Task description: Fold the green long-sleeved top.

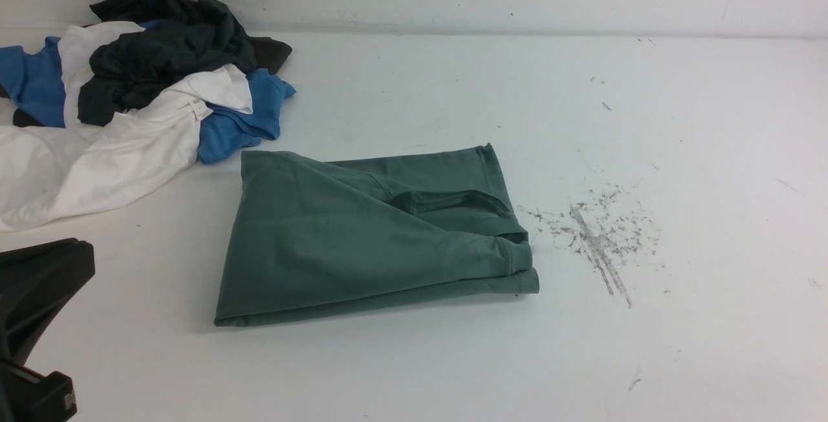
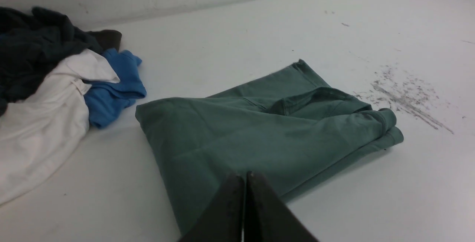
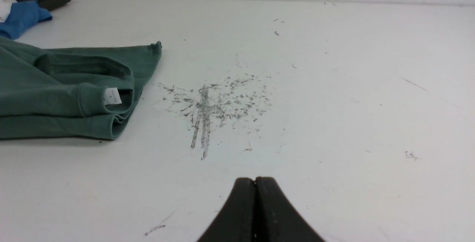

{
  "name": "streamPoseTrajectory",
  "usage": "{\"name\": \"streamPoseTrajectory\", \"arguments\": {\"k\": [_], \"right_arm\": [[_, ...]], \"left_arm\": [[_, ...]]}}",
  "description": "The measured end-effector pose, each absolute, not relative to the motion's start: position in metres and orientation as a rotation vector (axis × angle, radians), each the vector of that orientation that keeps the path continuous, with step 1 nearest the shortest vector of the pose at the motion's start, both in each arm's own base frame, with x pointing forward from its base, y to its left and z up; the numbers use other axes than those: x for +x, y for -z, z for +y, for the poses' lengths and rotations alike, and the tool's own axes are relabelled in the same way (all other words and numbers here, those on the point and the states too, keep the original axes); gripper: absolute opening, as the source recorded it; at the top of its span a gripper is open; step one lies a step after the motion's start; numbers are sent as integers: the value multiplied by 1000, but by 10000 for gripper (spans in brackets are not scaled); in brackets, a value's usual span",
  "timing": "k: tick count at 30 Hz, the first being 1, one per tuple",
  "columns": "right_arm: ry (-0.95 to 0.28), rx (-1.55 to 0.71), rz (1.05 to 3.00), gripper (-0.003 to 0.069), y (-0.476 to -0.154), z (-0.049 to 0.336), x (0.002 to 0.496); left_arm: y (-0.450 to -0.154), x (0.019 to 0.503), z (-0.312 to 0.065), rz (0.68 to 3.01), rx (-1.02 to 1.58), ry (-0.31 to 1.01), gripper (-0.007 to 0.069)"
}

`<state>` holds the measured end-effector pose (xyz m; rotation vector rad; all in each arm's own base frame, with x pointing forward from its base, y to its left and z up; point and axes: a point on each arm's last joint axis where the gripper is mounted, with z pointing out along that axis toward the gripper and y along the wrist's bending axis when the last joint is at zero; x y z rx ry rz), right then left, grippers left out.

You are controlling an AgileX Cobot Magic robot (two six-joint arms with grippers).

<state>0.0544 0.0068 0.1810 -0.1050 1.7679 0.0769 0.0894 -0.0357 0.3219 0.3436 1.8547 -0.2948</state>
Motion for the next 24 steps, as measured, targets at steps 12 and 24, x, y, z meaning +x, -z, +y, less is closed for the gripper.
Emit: {"name": "streamPoseTrajectory", "arguments": {"k": [12, 24], "right_arm": [[-77, -105, 1768, -9, -181, 7, 54], [-77, -105, 1768, -9, -181, 7, 54]], "left_arm": [[-322, 90, -35, 1850, 364, 274, -4], [-321, 89, -36, 1853, 361, 285, -4]]}}
